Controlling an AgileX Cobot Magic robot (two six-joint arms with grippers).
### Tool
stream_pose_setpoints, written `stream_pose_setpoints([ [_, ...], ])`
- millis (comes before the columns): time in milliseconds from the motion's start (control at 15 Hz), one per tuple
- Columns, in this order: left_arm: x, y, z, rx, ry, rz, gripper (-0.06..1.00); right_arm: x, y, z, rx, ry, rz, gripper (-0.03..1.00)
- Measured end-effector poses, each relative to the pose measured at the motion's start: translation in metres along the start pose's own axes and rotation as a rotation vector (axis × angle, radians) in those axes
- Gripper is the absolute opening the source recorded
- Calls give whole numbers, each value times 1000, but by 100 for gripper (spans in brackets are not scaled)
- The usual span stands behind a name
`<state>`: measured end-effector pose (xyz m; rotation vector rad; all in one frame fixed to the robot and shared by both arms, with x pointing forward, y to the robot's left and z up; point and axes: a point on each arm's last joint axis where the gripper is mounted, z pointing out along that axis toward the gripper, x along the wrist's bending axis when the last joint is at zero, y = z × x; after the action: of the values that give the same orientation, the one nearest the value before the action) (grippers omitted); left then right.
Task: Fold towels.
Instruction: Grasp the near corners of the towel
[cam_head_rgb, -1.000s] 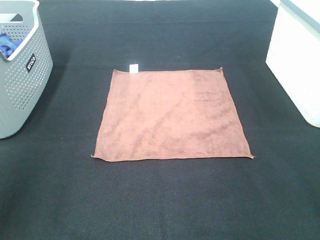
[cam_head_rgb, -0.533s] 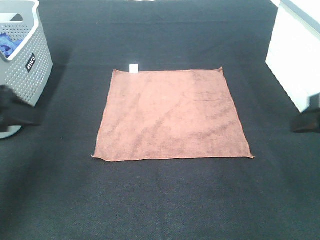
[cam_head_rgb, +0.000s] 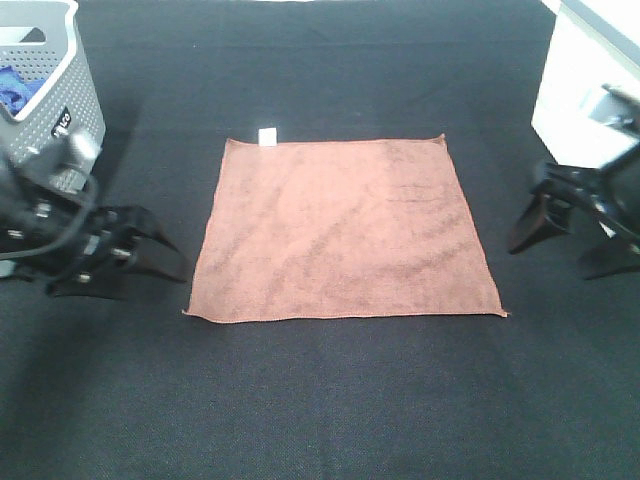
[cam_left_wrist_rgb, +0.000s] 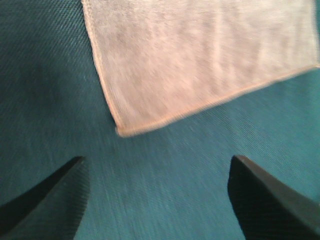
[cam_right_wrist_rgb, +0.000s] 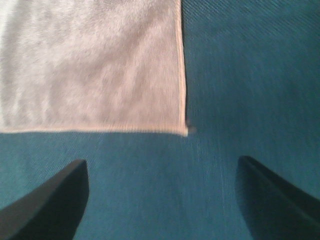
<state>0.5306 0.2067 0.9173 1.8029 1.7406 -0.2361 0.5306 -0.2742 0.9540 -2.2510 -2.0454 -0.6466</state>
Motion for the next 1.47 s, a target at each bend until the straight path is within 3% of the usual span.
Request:
stream_pose_setpoints([
  [467,15,13,54,67,-1,-96,73,-7,38,53,125,46,-42,76],
  [733,6,24,73,66,-47,-120,73,-16,39,85,164,61,-36,76],
  [1133,-15,30,95,66,-89,-94,70,-10,41,101,168,178,24,70],
  [1267,-14,31,99,59,-87,-120,58,-6,40,104,174,191,15,66],
  [1400,-11,30,102,58,-74,-125,32,5,38,109,170,181,-1,60],
  [1467,-10,29,103,62,-71,-124,18,5,39,110,163,170,23,51],
])
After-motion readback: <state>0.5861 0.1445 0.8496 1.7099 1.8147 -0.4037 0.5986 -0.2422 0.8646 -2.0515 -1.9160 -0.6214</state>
